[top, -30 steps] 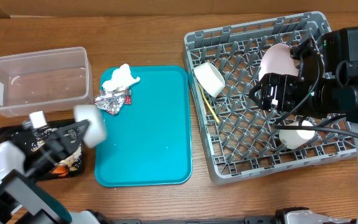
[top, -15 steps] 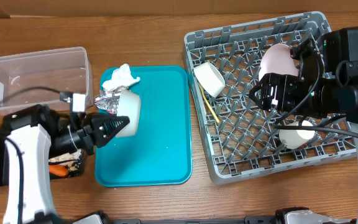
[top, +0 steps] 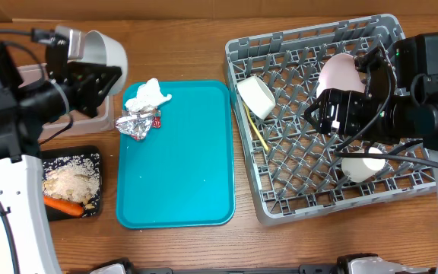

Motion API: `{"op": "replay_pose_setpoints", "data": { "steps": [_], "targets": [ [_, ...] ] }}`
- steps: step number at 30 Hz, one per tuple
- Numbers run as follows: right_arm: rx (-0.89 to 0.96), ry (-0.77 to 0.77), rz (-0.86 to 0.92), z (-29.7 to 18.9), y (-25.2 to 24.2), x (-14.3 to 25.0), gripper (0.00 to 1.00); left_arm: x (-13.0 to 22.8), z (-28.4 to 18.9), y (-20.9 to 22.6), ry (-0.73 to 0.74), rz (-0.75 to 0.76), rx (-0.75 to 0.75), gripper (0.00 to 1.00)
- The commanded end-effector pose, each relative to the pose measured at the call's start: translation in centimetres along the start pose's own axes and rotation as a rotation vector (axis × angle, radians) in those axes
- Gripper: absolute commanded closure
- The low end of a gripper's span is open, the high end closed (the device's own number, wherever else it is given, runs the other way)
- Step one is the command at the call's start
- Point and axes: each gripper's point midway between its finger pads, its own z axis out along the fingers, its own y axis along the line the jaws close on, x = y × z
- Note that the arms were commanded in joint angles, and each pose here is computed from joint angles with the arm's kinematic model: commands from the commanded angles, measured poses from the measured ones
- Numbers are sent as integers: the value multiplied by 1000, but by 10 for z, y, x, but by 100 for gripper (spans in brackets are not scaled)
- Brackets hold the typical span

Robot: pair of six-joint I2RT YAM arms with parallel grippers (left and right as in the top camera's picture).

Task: Sort waste into correct bins and load items into the dishwasher rack
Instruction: 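Carry the second bowl over the tray into the dish rack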

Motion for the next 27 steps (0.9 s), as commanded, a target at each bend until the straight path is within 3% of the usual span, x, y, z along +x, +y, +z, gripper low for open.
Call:
{"op": "replay_pose_setpoints", "data": {
  "steps": [1, 10, 14, 18, 22, 27],
  "targets": [
    [-16, -4, -6, -1, 4, -1, 0, -1, 21, -15, 34, -181, -51, 96],
    [-18, 3, 1, -1, 4, 1, 0, 36, 98, -81, 181, -292, -45, 96],
    [-25, 4, 1, -1, 5, 1, 0, 56, 91, -88, 214, -218, -205, 96],
    [-25, 4, 0, -1, 6, 2, 0, 77, 77, -103, 262, -153, -271, 96],
    [-25, 4, 0, -1, 5, 1, 0, 100, 85, -119, 310, -174, -155, 96],
    [-25, 4, 0, -1, 5, 1, 0, 118, 115, -132, 291, -253, 148, 95]
  ]
}}
